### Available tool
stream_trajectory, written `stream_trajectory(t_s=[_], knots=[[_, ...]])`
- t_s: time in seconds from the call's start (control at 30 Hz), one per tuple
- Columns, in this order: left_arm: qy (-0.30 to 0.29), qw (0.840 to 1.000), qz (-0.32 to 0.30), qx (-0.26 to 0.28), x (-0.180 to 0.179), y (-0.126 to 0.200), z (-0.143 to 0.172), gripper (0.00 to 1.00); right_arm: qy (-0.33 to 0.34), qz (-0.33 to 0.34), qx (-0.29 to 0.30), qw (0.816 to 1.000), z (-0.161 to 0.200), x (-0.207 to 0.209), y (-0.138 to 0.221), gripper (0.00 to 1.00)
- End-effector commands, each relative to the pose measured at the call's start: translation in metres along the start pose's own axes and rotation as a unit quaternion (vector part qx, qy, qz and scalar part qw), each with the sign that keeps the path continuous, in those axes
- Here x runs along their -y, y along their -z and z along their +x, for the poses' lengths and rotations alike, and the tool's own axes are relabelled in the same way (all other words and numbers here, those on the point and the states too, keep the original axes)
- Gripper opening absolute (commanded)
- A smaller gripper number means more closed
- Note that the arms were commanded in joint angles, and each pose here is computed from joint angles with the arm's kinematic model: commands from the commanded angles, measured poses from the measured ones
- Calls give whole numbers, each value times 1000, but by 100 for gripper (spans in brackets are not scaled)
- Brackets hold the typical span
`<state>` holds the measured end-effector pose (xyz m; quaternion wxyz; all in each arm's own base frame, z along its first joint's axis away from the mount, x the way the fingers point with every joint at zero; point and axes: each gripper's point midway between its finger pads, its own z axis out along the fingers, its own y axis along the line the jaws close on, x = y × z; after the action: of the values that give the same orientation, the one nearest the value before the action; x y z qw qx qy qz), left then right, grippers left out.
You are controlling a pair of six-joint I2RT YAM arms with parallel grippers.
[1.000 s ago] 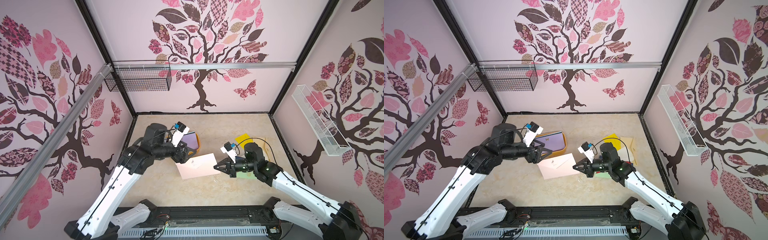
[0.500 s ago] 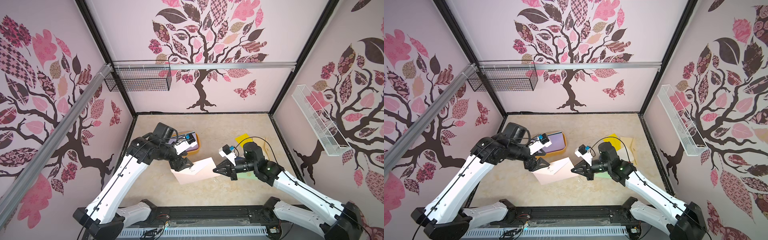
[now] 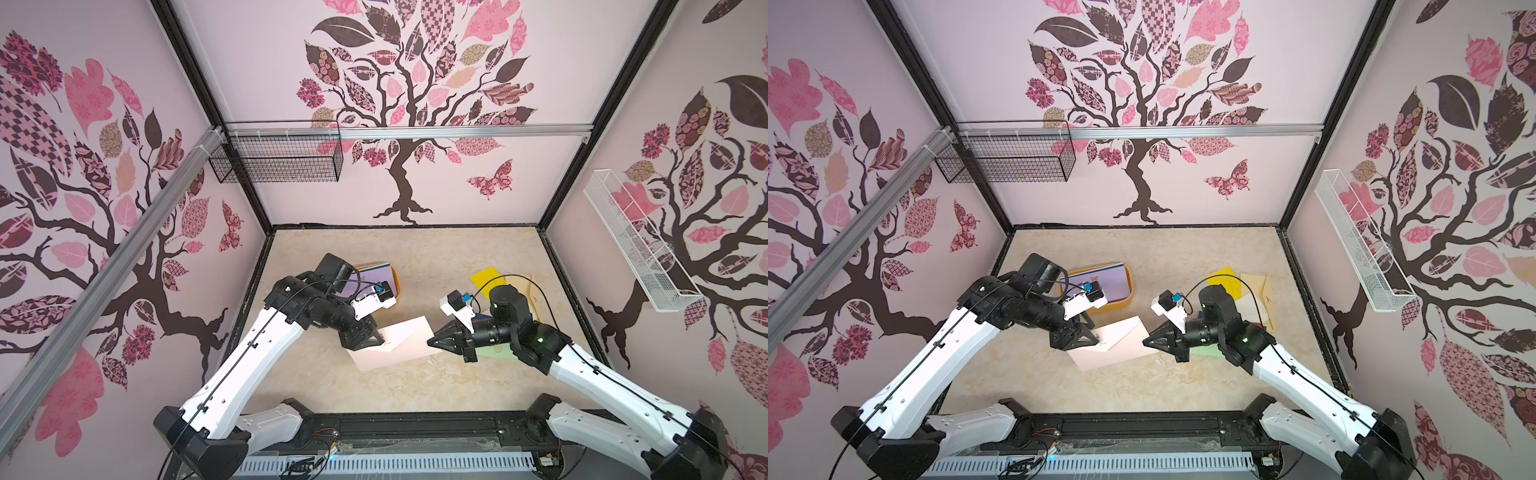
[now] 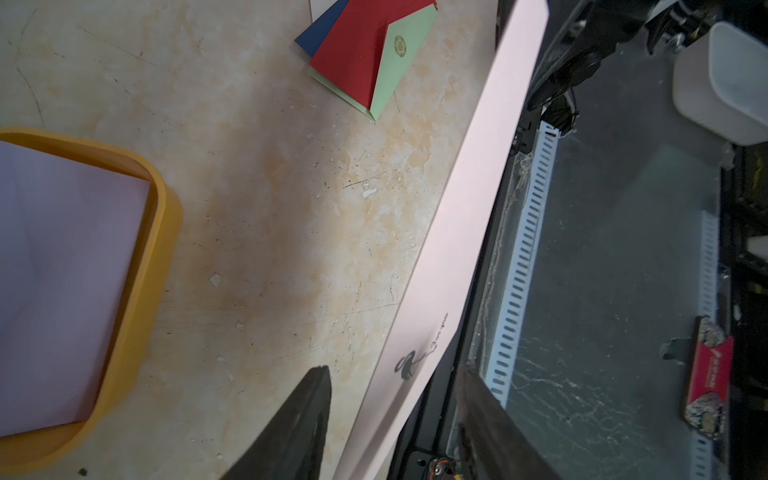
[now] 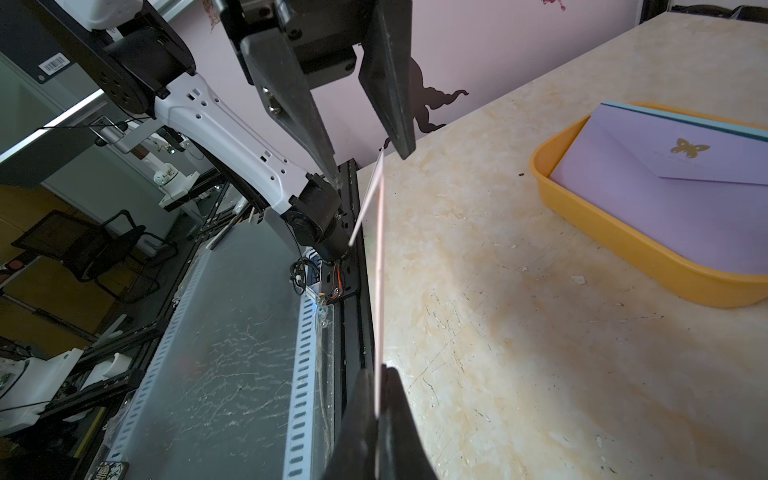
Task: Put the sealed envelopes into the storage box
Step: Pick up the envelope from the center of the board, then place the envelope in the storage box.
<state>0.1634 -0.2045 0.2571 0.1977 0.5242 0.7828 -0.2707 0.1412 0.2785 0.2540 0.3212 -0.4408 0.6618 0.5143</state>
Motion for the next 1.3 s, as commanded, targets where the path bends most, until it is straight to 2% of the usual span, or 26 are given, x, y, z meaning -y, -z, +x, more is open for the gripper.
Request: stream_trajectory(t_s=[0.0, 0.23, 0.33, 0.43, 0.5, 0.6, 0.63, 0.7, 0.8, 0.93, 1.0, 1.07, 1.27], knots=[[-2, 1000, 22, 11, 5, -4, -4, 40, 16, -9, 12, 1000, -7, -7, 2, 0], [-11, 999, 38, 37, 12, 1, -16, 6, 16, -8, 13, 1000, -7, -7, 2, 0], [-27, 998, 39, 31, 14, 3, -14, 0, 14, -7, 13, 1000, -8, -7, 3, 0], [-24, 999, -6, 21, -1, 5, -12, 0, 12, -5, 15, 1000, -8, -6, 2, 0], [-30, 999, -14, 13, -3, 6, -10, 0, 10, 3, 15, 1000, -7, -3, 2, 0], [-32, 999, -26, 11, -8, 7, -11, 0, 7, 16, 20, 1000, -9, 1, 3, 31], [-35, 999, -30, 10, -8, 7, -11, 0, 5, 21, 21, 1000, -9, 2, 3, 38], [-39, 998, -45, 10, -14, 8, -12, 0, 3, 42, 27, 999, -10, 8, 5, 45], [-47, 994, -102, -3, -34, 12, -10, 0, -13, 121, 38, 992, -9, 31, 13, 53], [-61, 985, -160, -12, -56, 19, -12, 0, -30, 187, 46, 981, 1, 51, 23, 56], [-60, 984, -168, -7, -65, 21, -16, 0, -38, 203, 48, 977, 7, 56, 25, 56], [-65, 982, -178, -14, -75, 20, -17, 0, -48, 208, 45, 976, 13, 59, 25, 56], [-83, 973, -200, -82, -118, 9, -17, 0, -81, 190, 36, 978, 29, 60, 18, 56]])
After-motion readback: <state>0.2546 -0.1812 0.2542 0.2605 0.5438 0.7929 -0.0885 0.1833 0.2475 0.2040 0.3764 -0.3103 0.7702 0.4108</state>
